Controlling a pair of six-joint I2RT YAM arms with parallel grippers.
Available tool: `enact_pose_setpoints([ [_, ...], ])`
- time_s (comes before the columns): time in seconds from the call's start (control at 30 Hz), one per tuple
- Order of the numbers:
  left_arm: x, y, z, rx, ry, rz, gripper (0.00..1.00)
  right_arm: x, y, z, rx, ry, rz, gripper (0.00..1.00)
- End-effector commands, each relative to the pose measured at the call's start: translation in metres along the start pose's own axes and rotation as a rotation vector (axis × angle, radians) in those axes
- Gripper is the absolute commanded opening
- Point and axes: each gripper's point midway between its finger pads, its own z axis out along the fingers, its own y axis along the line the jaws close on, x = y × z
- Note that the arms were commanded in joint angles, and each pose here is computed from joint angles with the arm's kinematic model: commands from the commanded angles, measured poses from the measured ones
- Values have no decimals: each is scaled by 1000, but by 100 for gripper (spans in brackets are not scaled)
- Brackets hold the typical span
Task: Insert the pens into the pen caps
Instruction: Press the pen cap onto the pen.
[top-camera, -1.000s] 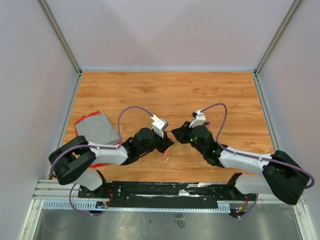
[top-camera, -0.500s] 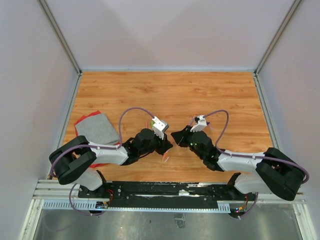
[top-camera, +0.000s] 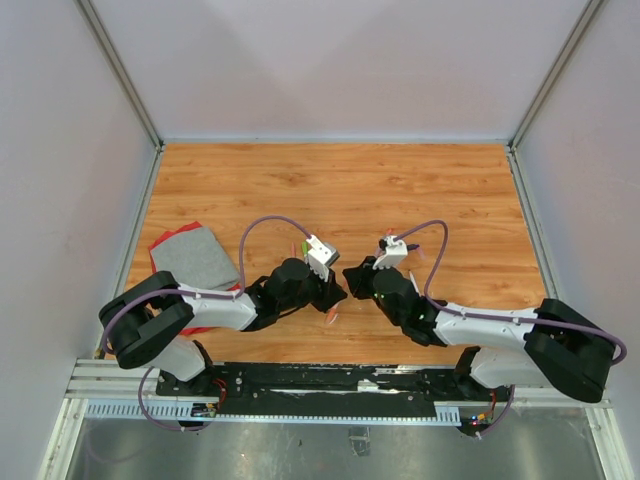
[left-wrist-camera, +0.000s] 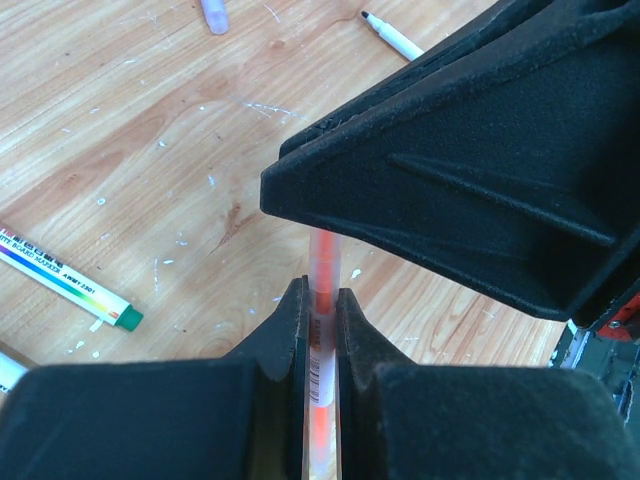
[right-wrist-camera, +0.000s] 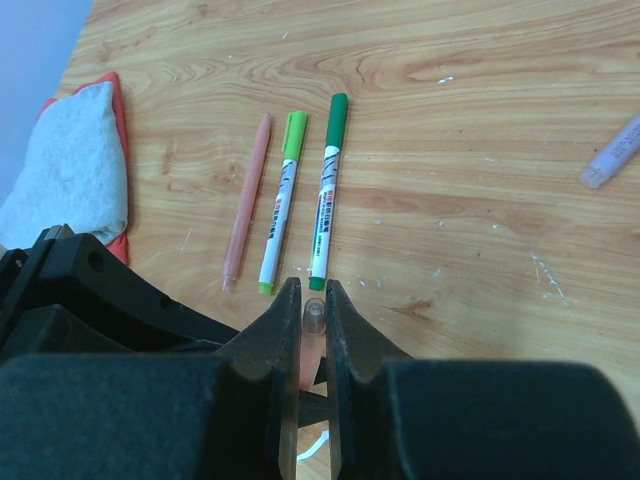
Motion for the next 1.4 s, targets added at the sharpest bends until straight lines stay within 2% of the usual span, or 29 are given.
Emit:
enact_pose_setpoints([
  [0.0,-109,-14,-2,16,-381,8,1,77,5,-29,-83,300,-128,0],
  [0.3,-109,-13,-3,12,-383,8,0,102,17,-30,-147,364,85,0],
  [0.47,-109,-13,-4,11,-385,9,1,92,24,-28,-169,338,61,1],
  [0.63,-109,-13,-4,12,-385,9,1,52,32,-27,-143,247,-39,2],
  [0.73,-110,-13,-4,12,-385,10,0,25,39,-27,-146,187,-63,7],
  [0.8,-109,-14,-4,14,-384,9,1,12,41,-25,-148,157,-62,16],
  [1.07,-109,-14,-2,17,-380,9,0,-50,40,-36,-96,-18,-171,39],
  [1.2,-108,-15,-1,23,-376,4,1,-81,25,-55,-26,-106,-232,44],
  [1.37,-111,-13,-1,4,-377,-12,1,-88,-3,-75,47,-138,-266,48],
])
